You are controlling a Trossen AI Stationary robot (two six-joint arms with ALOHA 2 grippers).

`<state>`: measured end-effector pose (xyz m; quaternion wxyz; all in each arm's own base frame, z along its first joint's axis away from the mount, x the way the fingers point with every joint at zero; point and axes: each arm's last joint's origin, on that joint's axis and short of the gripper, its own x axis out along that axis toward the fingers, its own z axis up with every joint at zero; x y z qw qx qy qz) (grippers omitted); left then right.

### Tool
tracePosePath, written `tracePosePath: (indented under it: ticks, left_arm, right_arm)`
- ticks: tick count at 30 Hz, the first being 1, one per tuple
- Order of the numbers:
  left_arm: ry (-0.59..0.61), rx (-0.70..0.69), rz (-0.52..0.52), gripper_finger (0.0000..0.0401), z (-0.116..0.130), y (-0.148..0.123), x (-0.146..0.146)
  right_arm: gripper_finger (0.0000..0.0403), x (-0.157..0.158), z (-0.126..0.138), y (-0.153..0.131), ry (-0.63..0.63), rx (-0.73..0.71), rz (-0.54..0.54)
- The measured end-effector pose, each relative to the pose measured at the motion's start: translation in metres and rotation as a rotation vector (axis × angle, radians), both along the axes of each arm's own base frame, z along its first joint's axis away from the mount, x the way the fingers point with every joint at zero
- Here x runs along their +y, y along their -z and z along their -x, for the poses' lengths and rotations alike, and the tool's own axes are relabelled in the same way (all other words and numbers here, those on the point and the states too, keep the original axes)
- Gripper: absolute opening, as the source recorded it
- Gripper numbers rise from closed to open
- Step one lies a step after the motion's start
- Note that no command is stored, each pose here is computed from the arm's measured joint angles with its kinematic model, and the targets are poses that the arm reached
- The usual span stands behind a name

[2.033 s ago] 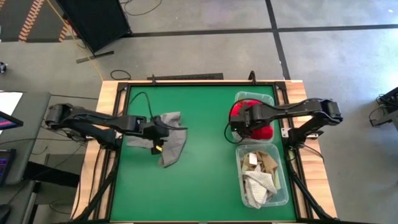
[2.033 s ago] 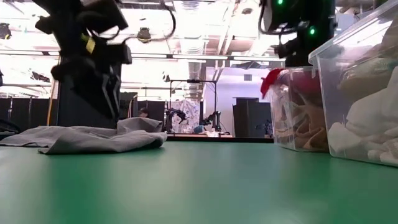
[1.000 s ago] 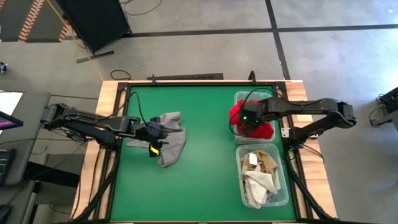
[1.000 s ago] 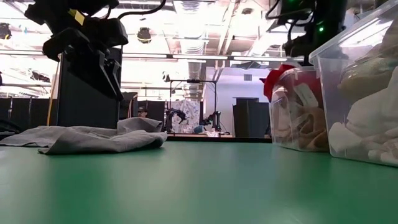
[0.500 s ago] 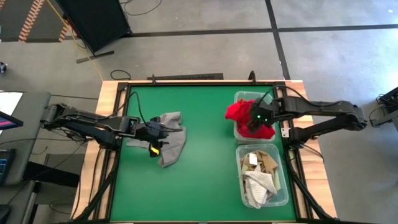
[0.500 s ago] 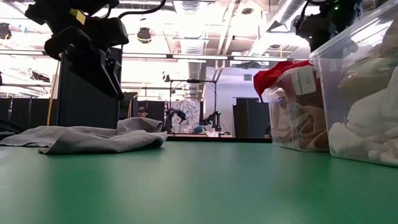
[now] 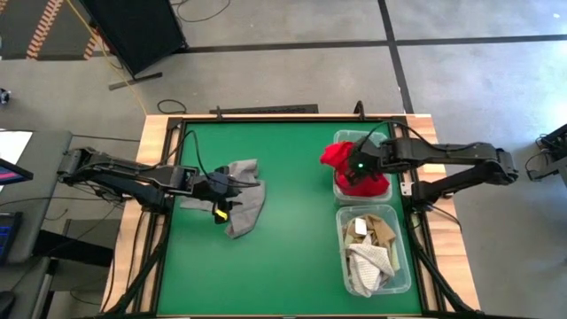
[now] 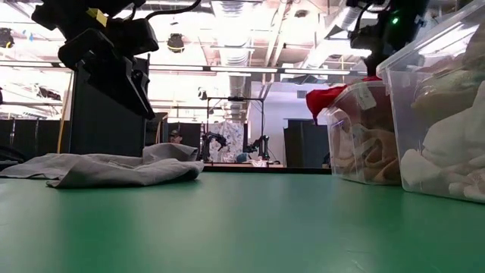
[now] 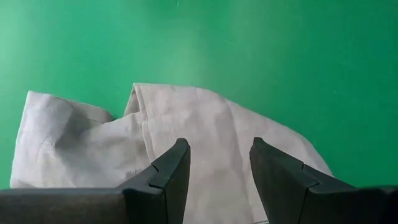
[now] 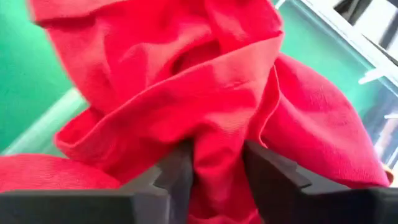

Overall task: Sort towels by color in basket
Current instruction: Put the red towel into the top transparent bin

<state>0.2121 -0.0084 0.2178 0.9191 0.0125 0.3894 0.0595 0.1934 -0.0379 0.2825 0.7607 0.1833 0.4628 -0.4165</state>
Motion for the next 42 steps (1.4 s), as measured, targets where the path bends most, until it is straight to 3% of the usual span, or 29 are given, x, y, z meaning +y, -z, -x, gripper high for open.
tracePosePath:
  ticks: [10,23,42]
  left_arm:
    - [-0.009,0.006,0.011,0.0157,0.001,0.001,-0.001]
    - [-0.005,0.008,0.011,0.0157,0.001,0.001,-0.001]
    - [-0.006,0.013,0.012,0.0157,0.001,0.001,-0.001]
  right_arm:
    - [0.0118,-0.021,-0.008,0.044,0.092,0.197,-0.031]
    - [0.0109,-0.030,-0.003,0.082,0.153,0.263,-0.142]
    - [0.0109,-0.025,-0.005,0.076,0.103,0.254,-0.164]
